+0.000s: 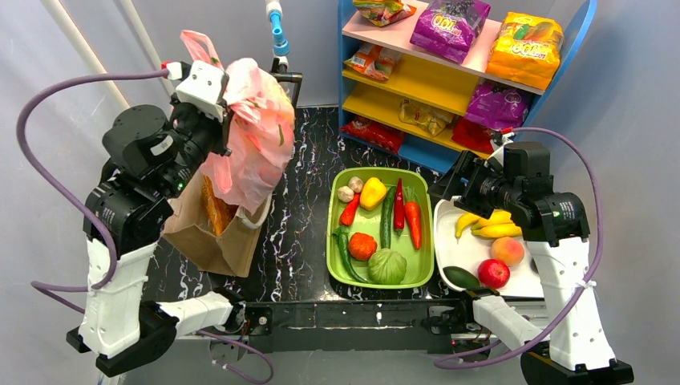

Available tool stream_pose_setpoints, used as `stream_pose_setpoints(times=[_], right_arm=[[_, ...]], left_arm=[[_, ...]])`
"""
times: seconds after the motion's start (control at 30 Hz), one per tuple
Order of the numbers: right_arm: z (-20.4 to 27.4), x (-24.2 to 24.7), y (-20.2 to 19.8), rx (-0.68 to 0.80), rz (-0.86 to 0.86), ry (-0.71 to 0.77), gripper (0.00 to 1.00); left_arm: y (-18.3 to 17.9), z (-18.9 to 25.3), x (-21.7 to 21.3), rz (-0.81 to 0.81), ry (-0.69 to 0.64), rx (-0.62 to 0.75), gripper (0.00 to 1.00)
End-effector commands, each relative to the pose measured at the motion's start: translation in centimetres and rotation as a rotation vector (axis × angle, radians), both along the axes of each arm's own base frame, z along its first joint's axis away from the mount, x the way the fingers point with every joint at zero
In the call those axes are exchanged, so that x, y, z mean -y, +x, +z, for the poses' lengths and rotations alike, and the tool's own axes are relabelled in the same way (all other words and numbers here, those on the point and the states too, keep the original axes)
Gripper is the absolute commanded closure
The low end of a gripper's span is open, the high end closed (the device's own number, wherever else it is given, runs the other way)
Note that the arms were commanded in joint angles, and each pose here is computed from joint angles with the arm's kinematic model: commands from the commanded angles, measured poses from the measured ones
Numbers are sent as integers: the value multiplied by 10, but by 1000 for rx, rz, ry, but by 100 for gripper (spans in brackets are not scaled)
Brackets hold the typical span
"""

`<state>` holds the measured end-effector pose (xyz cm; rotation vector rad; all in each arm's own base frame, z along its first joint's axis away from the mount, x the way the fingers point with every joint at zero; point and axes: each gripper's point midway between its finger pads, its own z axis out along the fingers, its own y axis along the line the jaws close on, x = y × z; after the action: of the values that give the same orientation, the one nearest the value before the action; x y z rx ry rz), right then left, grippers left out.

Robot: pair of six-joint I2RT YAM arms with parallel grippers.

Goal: Place the food into the grocery bag and tie it

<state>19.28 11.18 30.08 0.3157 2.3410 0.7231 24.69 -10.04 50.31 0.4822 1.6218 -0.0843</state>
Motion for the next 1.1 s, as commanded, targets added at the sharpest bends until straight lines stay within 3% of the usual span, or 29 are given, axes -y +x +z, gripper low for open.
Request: stream_pose_setpoints(times=[0.0, 0.43, 0.73, 1.07], right_arm=[[10, -3, 6, 48, 12, 20, 13], [10, -1, 4, 57, 27, -7, 13], [8, -2, 5, 51, 31, -4, 13], [4, -3, 4, 36, 34, 4, 13]], left_arm=[[11, 44, -25, 131, 40, 165, 100], [32, 33, -70, 394, 316, 205, 100], [30, -59, -96, 498, 558, 37, 100], [14, -141, -99, 483, 525, -152, 100]])
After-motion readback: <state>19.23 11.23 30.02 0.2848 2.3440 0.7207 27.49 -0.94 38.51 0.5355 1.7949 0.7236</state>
